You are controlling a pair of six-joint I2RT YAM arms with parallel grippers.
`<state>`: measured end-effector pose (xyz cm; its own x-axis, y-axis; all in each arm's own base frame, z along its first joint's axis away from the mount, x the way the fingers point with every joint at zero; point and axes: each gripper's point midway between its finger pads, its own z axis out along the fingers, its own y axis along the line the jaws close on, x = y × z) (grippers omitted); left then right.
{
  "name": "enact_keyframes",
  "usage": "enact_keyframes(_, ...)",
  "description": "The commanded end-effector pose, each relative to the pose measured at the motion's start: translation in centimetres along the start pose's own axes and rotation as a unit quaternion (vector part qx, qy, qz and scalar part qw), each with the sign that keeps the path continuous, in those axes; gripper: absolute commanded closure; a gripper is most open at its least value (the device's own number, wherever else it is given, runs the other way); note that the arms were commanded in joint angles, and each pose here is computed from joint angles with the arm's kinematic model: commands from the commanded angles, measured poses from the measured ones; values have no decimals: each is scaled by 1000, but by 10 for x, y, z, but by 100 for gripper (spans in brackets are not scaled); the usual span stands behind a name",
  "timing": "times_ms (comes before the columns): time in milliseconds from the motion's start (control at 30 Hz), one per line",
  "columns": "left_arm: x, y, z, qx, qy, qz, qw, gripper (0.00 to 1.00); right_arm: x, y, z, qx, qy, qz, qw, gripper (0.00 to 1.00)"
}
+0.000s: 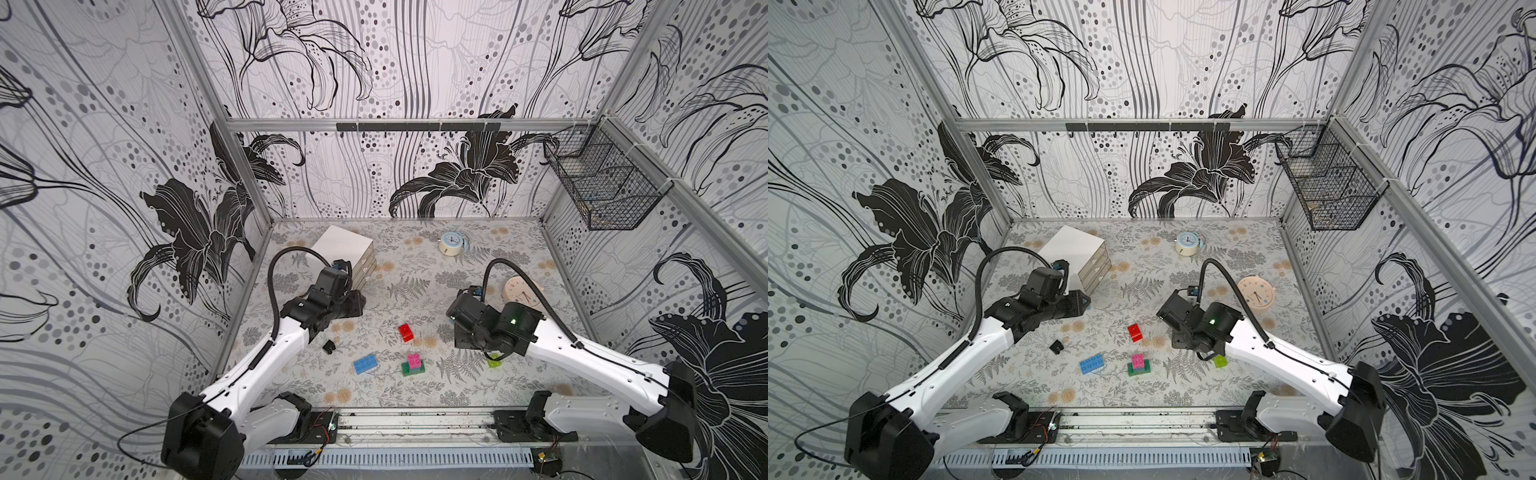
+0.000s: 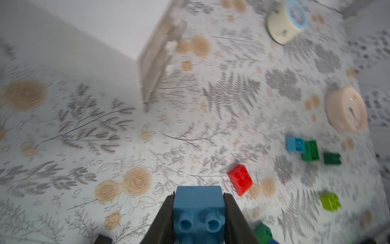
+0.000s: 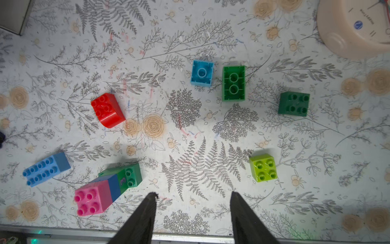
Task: Assemble the number 1 with lego
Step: Pick up the lego brick from the center of the board, then assemble the lego brick with the lego brick.
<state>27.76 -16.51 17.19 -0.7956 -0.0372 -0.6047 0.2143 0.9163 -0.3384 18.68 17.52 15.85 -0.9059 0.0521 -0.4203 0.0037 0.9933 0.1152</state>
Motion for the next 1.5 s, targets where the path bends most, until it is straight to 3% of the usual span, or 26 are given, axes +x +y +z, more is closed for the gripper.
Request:
enact_keyframes(0,5,-70,-23,92,-16,206,974,100,-5,-14,-3,12,-18,-1,1000,41)
enact_keyframes(67,22,-92,-28,118,-1,295,948,100,-5,-20,-3,17,-21,1,1000,41)
enact_keyframes(200,68,-125,-38,174,35,455,873,100,2,-30,1,11,-8,17,1000,41)
enact_keyframes(267,76,-129,-36,163,40,487,857,100,6,-35,3,4,-2,33,999,41)
enact_keyframes(533,97,-132,-11,109,146,489,853,100,19,-52,3,0,2,65,998,41)
enact_keyframes(767,103,-133,3,70,181,502,843,100,20,-53,4,-5,2,74,997,42)
enact_keyframes(967,122,-138,16,77,221,504,831,100,17,-51,3,-3,3,70,998,42)
enact_keyframes(1467,131,-141,37,70,239,503,827,100,21,-49,7,-7,14,73,997,42)
